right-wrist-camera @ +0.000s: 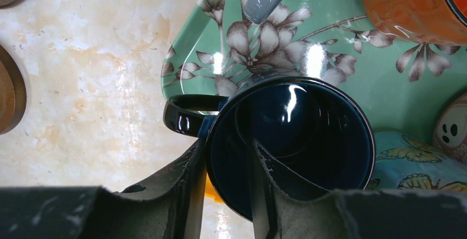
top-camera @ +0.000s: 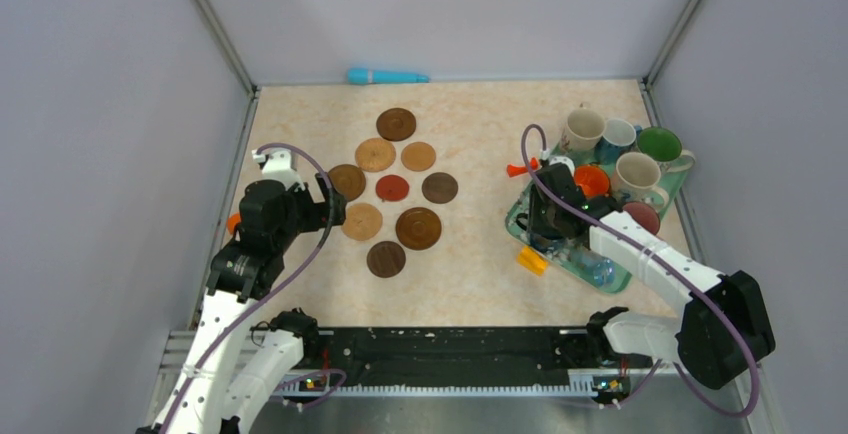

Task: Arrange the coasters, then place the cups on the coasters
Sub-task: Pick up the cup from the tray.

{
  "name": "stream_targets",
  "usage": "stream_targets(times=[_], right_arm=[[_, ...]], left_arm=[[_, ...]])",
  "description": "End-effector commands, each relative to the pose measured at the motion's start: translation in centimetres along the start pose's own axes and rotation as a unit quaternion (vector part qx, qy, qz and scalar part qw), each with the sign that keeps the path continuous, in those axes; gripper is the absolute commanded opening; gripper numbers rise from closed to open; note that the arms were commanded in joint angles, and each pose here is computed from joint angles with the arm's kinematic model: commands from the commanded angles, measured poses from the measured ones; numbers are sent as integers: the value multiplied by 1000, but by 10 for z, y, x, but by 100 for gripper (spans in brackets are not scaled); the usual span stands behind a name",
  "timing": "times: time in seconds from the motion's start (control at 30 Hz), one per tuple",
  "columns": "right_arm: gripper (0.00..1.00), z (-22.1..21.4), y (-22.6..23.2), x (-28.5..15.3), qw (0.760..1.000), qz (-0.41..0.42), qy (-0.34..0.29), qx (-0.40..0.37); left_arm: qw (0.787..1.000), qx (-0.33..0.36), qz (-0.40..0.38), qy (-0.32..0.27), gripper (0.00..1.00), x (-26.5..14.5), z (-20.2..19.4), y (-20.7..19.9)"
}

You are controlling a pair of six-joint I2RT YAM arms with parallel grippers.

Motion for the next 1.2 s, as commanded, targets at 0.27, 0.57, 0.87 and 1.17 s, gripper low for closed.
stream_targets(times=[0.27,0.57,0.87,1.17], right_arm=[[25,10,2,0,999,21,-25,-27],[16,16,5,-2,997,43,-32,-57],[0,32,2,-18,994,40,-59,-84],[0,66,2,-57,984,61,-125,-112]], left_arm=[[1000,8,-10,-24,99,2,7,-3],[1000,8,-12,-24,99,2,7,-3],[1000,5,-11,-26,98,2,7,-3],[1000,-4,-13,-25,95,3,6,-4]])
Point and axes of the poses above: each gripper's point midway between its finger pads, its own x axis out along the fingers, its own y axis along the line the jaws close on, z = x × y, the point moved 7 cm from there along -x, back along the fingers, and after that the axes turned 14 degrees about -x, right-handed, at the moved point
